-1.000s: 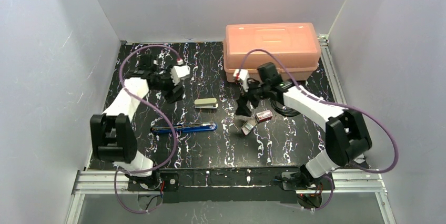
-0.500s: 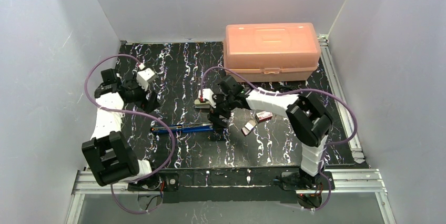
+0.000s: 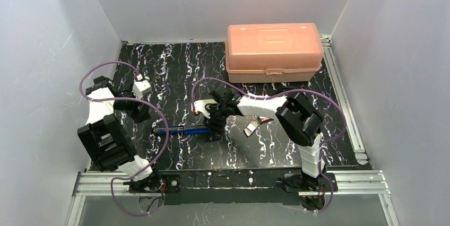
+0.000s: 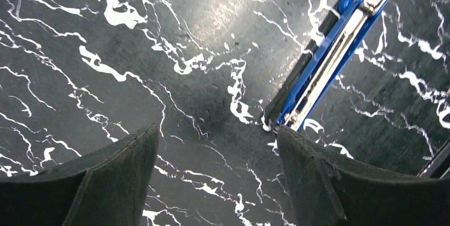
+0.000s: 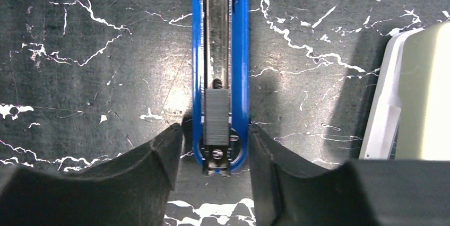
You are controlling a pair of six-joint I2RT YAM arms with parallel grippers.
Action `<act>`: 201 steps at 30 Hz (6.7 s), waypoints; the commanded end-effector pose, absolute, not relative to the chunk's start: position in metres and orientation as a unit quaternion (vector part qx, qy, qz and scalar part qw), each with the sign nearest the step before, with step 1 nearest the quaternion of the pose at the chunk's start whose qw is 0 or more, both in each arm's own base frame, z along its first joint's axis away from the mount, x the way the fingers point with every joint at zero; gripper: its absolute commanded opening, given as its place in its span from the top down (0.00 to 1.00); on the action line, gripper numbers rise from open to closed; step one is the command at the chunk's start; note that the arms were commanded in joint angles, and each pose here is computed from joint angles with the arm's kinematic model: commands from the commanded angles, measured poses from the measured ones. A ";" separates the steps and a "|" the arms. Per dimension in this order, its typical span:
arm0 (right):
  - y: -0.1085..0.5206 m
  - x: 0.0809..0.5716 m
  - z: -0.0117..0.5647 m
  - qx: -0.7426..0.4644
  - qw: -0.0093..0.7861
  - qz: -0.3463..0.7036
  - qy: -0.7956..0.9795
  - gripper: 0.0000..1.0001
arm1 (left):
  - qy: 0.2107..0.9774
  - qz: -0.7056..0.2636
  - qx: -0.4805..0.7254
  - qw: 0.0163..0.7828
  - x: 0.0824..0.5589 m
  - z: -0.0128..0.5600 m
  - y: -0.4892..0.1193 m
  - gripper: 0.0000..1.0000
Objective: Load the staples into the stapler
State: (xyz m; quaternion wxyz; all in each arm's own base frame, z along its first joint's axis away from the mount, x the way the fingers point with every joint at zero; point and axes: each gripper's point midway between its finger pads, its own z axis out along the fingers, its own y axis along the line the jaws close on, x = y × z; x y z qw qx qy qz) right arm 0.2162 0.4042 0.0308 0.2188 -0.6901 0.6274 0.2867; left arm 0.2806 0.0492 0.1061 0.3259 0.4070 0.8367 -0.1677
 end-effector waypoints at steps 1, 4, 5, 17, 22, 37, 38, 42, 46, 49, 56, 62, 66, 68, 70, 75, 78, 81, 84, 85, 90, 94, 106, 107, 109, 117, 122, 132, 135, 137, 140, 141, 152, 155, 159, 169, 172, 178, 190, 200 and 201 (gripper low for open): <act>0.412 0.220 0.042 -0.699 0.238 0.278 0.615 0.50 | 0.817 -0.181 0.460 0.296 0.263 0.106 0.053 0.21; 0.409 0.219 0.040 -0.700 0.236 0.273 0.617 0.63 | 0.803 -0.190 0.493 0.274 0.251 0.101 0.052 0.22; 0.408 0.219 0.040 -0.700 0.235 0.271 0.617 0.68 | 0.797 -0.193 0.506 0.266 0.246 0.099 0.052 0.22; 0.378 0.213 0.047 -0.699 0.241 0.235 0.631 0.99 | 0.737 -0.240 0.559 0.295 0.236 0.094 0.029 0.18; 0.359 0.207 0.047 -0.701 0.249 0.221 0.630 0.99 | 0.722 -0.255 0.556 0.322 0.243 0.087 0.014 0.19; 0.354 0.203 0.039 -0.694 0.244 0.220 0.641 0.99 | 0.680 -0.259 0.628 0.277 0.222 0.039 -0.028 0.34; 0.354 0.204 0.039 -0.694 0.243 0.220 0.641 0.99 | 0.679 -0.254 0.631 0.276 0.222 0.036 -0.027 0.35; 0.354 0.204 0.036 -0.692 0.240 0.221 0.644 0.99 | 0.677 -0.237 0.645 0.265 0.219 0.025 -0.026 0.41; 0.355 0.203 0.038 -0.689 0.242 0.225 0.645 0.99 | 0.677 -0.220 0.652 0.262 0.219 0.017 -0.023 0.55; 0.356 0.203 0.038 -0.686 0.246 0.229 0.646 0.99 | 0.685 -0.215 0.644 0.265 0.222 0.017 -0.022 0.73; 0.356 0.208 0.040 -0.661 0.267 0.243 0.658 0.97 | 0.693 -0.231 0.609 0.309 0.226 0.046 -0.040 1.00; 0.359 0.216 0.046 -0.640 0.286 0.262 0.663 0.96 | 0.699 -0.276 0.558 0.352 0.228 0.092 -0.071 1.00; 0.358 0.218 0.044 -0.632 0.287 0.266 0.669 0.96 | 0.689 -0.302 0.546 0.370 0.226 0.115 -0.092 1.00; 0.358 0.219 0.043 -0.628 0.288 0.268 0.671 0.96 | 0.683 -0.317 0.542 0.372 0.224 0.124 -0.102 1.00; 0.357 0.219 0.042 -0.626 0.287 0.271 0.672 0.96 | 0.679 -0.330 0.538 0.374 0.224 0.132 -0.111 1.00; 0.355 0.224 0.039 -0.616 0.286 0.281 0.678 0.96 | 0.670 -0.362 0.535 0.365 0.226 0.147 -0.131 1.00; 0.354 0.225 0.039 -0.613 0.289 0.285 0.678 0.94 | 0.660 -0.379 0.543 0.355 0.222 0.150 -0.144 1.00; 0.352 0.226 0.037 -0.612 0.287 0.288 0.678 0.93 | 0.657 -0.388 0.547 0.344 0.220 0.150 -0.153 1.00; 0.351 0.224 0.034 -0.612 0.282 0.292 0.679 0.92 | 0.651 -0.390 0.558 0.335 0.217 0.150 -0.162 1.00; 0.354 0.227 0.036 -0.612 0.292 0.293 0.675 0.92 | 0.649 -0.391 0.561 0.332 0.215 0.149 -0.165 1.00; 0.353 0.227 0.035 -0.612 0.296 0.292 0.672 0.92 | 0.646 -0.385 0.580 0.312 0.208 0.140 -0.176 1.00; 0.353 0.228 0.036 -0.607 0.299 0.295 0.675 0.92 | 0.648 -0.383 0.586 0.301 0.207 0.134 -0.185 1.00; 0.351 0.230 0.037 -0.583 0.311 0.319 0.680 0.86 | 0.657 -0.371 0.594 0.278 0.207 0.111 -0.198 1.00; 0.351 0.230 0.036 -0.581 0.312 0.321 0.680 0.85 | 0.658 -0.370 0.595 0.275 0.208 0.109 -0.199 1.00; 0.349 0.232 0.036 -0.572 0.316 0.324 0.684 0.84 | 0.662 -0.370 0.595 0.268 0.208 0.104 -0.201 1.00; 0.340 0.240 0.035 -0.535 0.333 0.332 0.701 0.80 | 0.666 -0.372 0.593 0.259 0.208 0.091 -0.206 1.00; 0.339 0.239 0.033 -0.535 0.334 0.332 0.701 0.80 | 0.666 -0.367 0.596 0.258 0.209 0.086 -0.207 0.93; 0.337 0.240 0.028 -0.536 0.331 0.326 0.705 0.80 | 0.671 -0.347 0.603 0.259 0.211 0.079 -0.201 0.56; 0.337 0.241 0.028 -0.537 0.330 0.326 0.705 0.80 | 0.675 -0.332 0.607 0.258 0.214 0.076 -0.197 0.52; 0.337 0.240 0.027 -0.538 0.328 0.326 0.705 0.80 | 0.675 -0.325 0.610 0.257 0.215 0.075 -0.195 0.50; 0.337 0.240 0.027 -0.542 0.327 0.326 0.702 0.79 | 0.675 -0.308 0.620 0.255 0.218 0.070 -0.190 0.48; 0.338 0.239 0.028 -0.544 0.327 0.326 0.701 0.79 | 0.674 -0.302 0.623 0.256 0.220 0.067 -0.189 0.47; 0.336 0.236 0.027 -0.565 0.326 0.326 0.685 0.76 | 0.644 -0.249 0.677 0.254 0.249 0.040 -0.174 0.32; 0.336 0.235 0.026 -0.568 0.324 0.325 0.683 0.74 | 0.641 -0.251 0.681 0.250 0.255 0.036 -0.176 0.30; 0.335 0.234 0.027 -0.572 0.320 0.325 0.681 0.64 | 0.641 -0.259 0.677 0.254 0.263 0.037 -0.182 0.32; 0.336 0.234 0.043 -0.575 0.313 0.327 0.682 0.36 | 0.647 -0.275 0.663 0.258 0.265 0.043 -0.191 0.40; 0.334 0.235 0.048 -0.575 0.312 0.324 0.683 0.32 | 0.643 -0.274 0.666 0.261 0.261 0.044 -0.193 0.39; 0.328 0.239 0.062 -0.579 0.313 0.322 0.681 0.28 | 0.638 -0.271 0.673 0.257 0.258 0.041 -0.196 0.39; 0.312 0.237 0.071 -0.569 0.310 0.324 0.689 0.28 | 0.625 -0.269 0.693 0.236 0.251 0.032 -0.202 0.57; 0.307 0.260 0.091 -0.515 0.323 0.332 0.722 0.22 | 0.614 -0.252 0.716 0.216 0.244 0.024 -0.195 0.95; 0.303 0.266 0.093 -0.504 0.325 0.332 0.728 0.19 | 0.613 -0.249 0.718 0.217 0.244 0.024 -0.194 1.00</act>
